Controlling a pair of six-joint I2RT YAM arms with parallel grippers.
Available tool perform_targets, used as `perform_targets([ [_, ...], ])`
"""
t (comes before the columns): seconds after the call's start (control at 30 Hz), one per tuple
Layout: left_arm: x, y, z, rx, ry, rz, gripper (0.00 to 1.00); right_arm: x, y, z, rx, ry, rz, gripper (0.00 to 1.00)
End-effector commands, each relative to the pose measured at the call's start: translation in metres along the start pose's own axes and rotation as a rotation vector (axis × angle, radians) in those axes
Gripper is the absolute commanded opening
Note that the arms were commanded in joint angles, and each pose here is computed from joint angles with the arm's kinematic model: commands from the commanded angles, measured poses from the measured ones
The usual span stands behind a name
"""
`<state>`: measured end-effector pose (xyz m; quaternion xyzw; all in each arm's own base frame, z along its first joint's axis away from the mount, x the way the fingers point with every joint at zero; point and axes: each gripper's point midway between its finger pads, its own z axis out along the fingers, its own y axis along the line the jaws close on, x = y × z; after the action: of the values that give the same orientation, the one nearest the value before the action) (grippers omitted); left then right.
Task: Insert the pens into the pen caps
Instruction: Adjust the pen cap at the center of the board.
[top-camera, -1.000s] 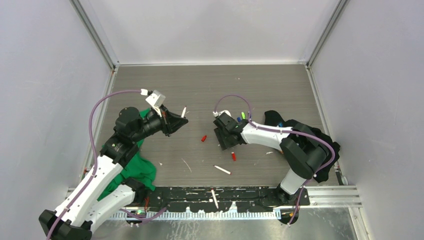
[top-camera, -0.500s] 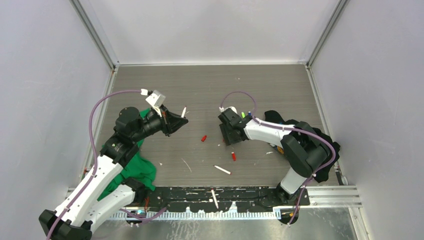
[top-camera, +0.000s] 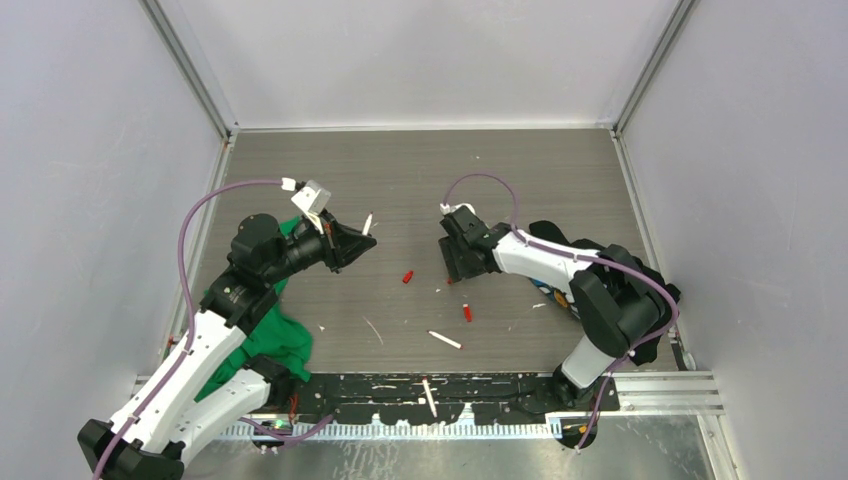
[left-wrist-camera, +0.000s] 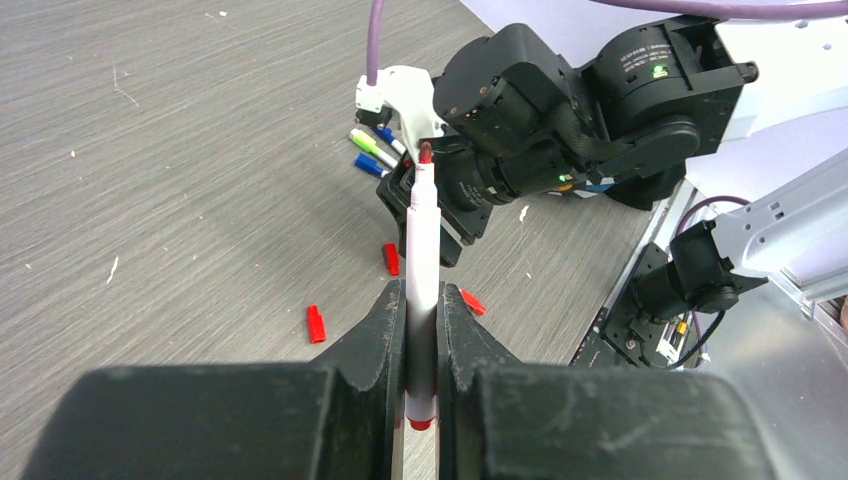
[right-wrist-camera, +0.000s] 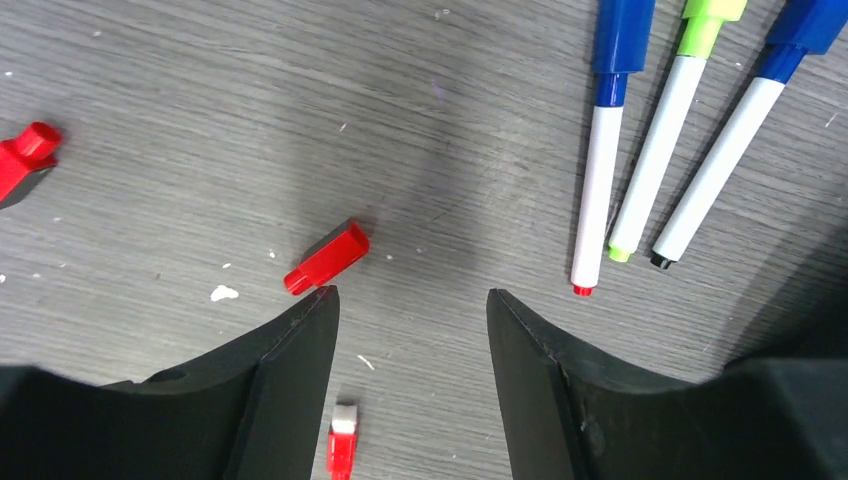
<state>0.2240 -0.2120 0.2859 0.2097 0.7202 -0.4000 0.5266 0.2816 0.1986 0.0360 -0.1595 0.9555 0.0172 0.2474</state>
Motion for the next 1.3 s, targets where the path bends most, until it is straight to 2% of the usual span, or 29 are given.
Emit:
perform_targets([
  [0.0,-0.028,-0.012,-0.005,0.03,-0.076,0.041,0.0,-0.007,0.004,-0.014,-0.029,-0.04,0.018,0.62],
  [0.23,-0.028,-0.011,-0.006,0.027,-0.077,0.042,0.0,-0.002,-0.015,-0.006,0.085,-0.041,0.061,0.61],
  [1.0,-0.032,-0.012,-0.01,0.018,-0.093,0.063,0.0,-0.038,0.013,0.019,0.021,-0.065,0.055,0.58],
  [1.27,-0.033,-0.013,-0.011,0.017,-0.097,0.067,0.0,-0.066,0.018,-0.009,-0.011,-0.137,0.007,0.56],
])
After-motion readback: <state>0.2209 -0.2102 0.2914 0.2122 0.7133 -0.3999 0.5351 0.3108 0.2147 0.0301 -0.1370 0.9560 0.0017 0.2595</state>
